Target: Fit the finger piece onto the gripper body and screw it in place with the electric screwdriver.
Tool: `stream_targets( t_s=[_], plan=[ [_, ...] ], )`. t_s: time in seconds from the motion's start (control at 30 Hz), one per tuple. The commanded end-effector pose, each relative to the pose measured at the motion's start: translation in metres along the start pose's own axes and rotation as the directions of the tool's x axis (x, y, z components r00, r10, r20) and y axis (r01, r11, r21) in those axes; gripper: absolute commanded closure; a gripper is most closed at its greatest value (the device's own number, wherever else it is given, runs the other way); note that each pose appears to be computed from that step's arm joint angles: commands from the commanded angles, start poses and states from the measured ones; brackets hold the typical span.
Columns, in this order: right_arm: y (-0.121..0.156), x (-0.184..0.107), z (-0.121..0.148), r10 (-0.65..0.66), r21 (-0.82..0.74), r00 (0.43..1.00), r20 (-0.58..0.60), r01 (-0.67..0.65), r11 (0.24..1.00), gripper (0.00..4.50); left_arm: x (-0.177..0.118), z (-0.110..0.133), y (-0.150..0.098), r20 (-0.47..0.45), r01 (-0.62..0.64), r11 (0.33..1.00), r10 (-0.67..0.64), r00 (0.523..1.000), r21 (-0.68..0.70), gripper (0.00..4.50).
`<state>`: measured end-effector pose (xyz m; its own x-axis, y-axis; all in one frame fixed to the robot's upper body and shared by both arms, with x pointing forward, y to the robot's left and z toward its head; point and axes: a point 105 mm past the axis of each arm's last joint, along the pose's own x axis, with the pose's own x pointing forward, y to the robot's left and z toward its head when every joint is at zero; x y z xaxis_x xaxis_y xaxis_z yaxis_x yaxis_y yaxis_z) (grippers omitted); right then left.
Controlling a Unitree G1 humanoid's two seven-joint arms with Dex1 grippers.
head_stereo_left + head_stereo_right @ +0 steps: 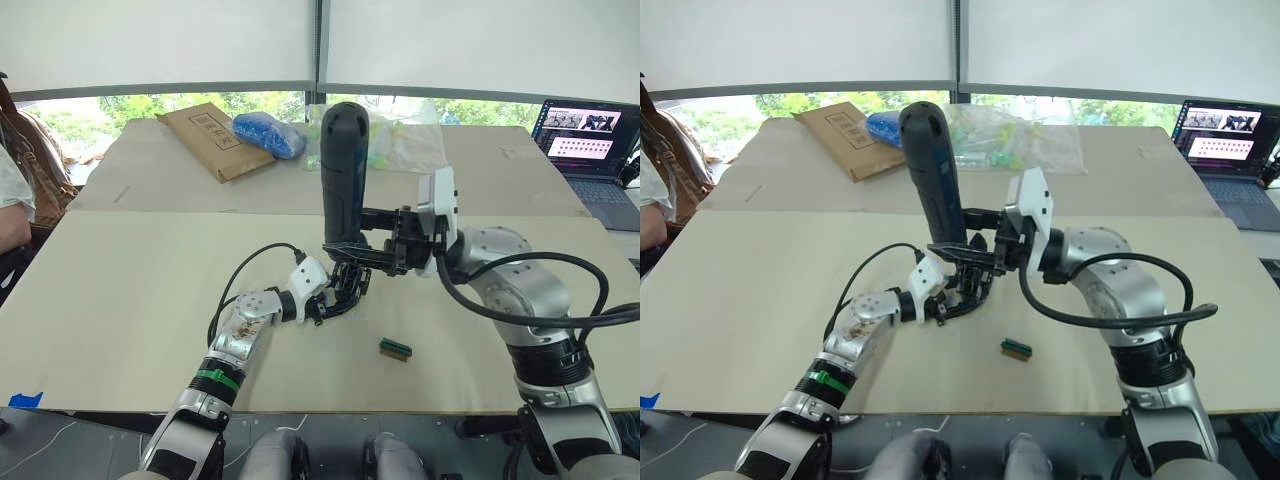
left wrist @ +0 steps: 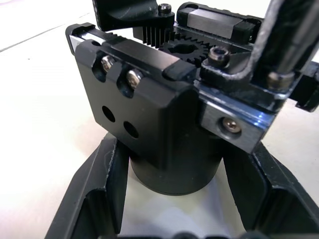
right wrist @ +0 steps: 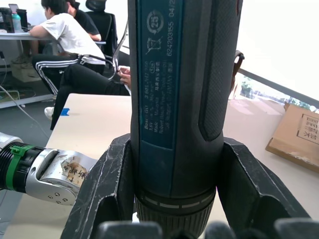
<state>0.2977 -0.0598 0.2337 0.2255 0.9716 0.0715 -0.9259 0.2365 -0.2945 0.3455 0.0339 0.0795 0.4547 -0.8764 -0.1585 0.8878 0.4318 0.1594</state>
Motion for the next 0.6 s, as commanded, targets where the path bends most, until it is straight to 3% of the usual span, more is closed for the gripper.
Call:
stream_targets(
  t_s=[0.03,0.13,0.23,0.3,0.4,0.5,0.57,0.6],
  plan=[
    [-0.010,-0.013,-0.027,-0.070,0.100,0.991,-0.117,0.082,0.992,2.59,-0.002,0.019,0.008,0.065,-0.021,0.999,0.019,0.998,0.033,2.23],
    [-0.008,-0.010,-0.002,-0.046,0.052,0.998,-0.036,0.048,0.998,2.59,-0.002,0.018,0.008,0.066,-0.022,0.999,0.020,0.998,0.027,2.23],
    [-0.002,-0.008,0.073,0.013,0.000,0.974,0.228,-0.013,1.000,2.59,-0.002,0.017,0.008,0.063,-0.015,1.000,0.014,0.998,0.021,2.23],
    [0.007,-0.011,0.102,0.069,-0.024,0.949,0.308,-0.064,0.998,2.59,-0.002,0.016,0.008,0.057,-0.008,1.000,0.007,0.998,0.019,2.23],
    [0.016,-0.017,0.115,0.107,0.030,0.940,0.324,-0.123,0.992,2.59,-0.003,0.014,0.008,0.051,-0.005,1.000,0.004,0.999,0.016,2.23],
    [0.024,-0.032,0.111,0.115,0.163,0.951,0.286,-0.167,0.972,2.59,-0.005,0.011,0.012,0.026,-0.014,1.000,0.014,1.000,0.003,2.23],
    [0.027,-0.049,0.102,0.094,0.273,0.970,0.225,-0.155,0.949,2.59,-0.011,0.012,0.012,0.022,0.005,1.000,-0.004,1.000,-0.013,1.19],
    [0.027,-0.057,0.098,0.076,0.319,0.977,0.197,-0.137,0.938,2.59,-0.015,0.013,0.011,0.021,0.017,1.000,-0.017,1.000,-0.018,0.87]
  ],
)
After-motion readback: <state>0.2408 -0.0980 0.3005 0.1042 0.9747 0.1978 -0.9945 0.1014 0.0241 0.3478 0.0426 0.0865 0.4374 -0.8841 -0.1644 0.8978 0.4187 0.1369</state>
